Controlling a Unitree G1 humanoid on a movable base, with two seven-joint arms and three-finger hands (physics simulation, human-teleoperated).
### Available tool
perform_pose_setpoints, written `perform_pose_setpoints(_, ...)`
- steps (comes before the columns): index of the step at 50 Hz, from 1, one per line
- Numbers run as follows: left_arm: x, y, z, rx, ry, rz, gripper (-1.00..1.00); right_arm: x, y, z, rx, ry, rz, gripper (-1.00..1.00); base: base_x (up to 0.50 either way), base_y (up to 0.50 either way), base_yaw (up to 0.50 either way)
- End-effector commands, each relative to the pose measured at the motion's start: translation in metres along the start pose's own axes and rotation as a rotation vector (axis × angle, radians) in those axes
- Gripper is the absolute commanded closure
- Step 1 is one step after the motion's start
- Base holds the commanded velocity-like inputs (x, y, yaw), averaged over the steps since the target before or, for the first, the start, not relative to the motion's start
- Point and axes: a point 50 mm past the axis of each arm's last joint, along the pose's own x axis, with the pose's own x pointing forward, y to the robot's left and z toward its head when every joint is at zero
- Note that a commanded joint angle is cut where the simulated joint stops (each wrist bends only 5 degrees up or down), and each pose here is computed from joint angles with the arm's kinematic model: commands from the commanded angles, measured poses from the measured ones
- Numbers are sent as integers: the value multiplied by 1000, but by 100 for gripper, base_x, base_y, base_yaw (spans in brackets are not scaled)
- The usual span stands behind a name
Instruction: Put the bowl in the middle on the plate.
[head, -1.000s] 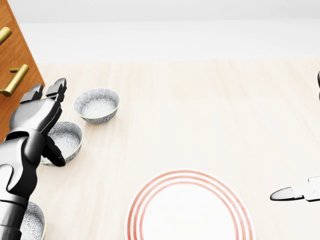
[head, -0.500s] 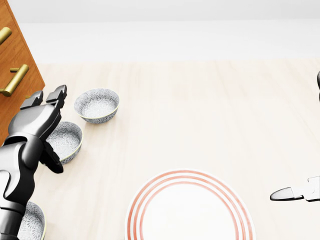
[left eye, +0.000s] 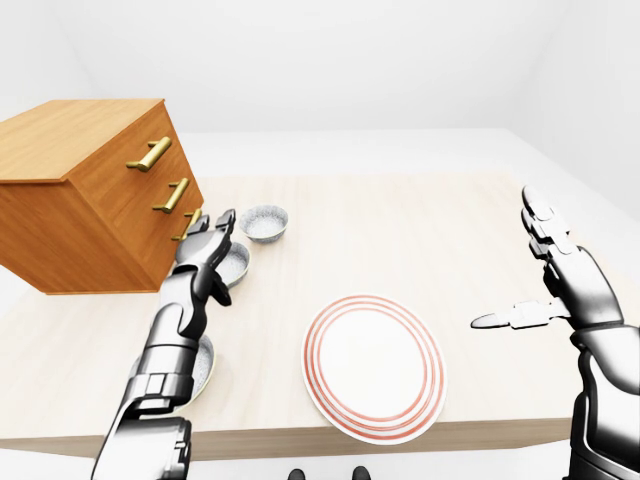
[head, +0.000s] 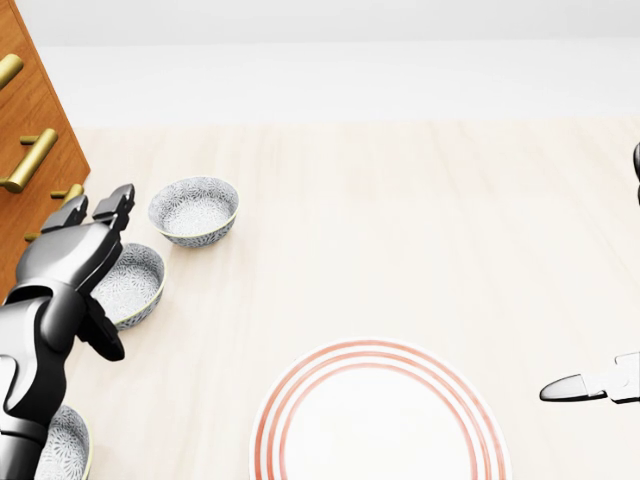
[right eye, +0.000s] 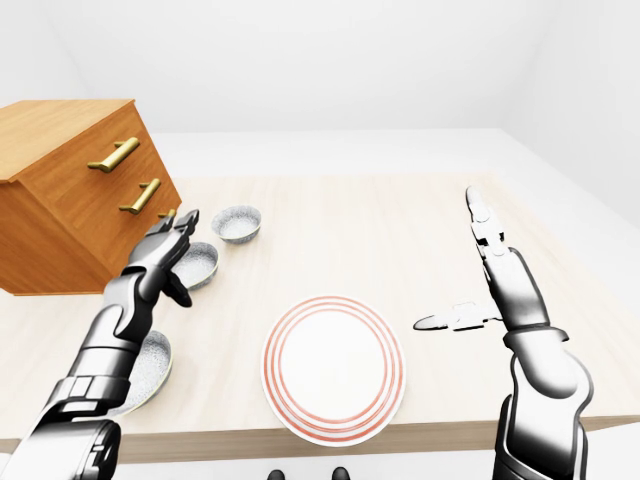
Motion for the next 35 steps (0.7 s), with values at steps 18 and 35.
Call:
perform_pose_setpoints(18, -4, -24, -7, -16, 15, -31, -100, 0, 0, 1, -6, -4, -1, -100, 0, 0, 0)
perform_pose_setpoints(35, -1, -32, -5, -29, 17, -34, -100, 0, 0, -2, 3, 6, 1, -100, 0, 0, 0)
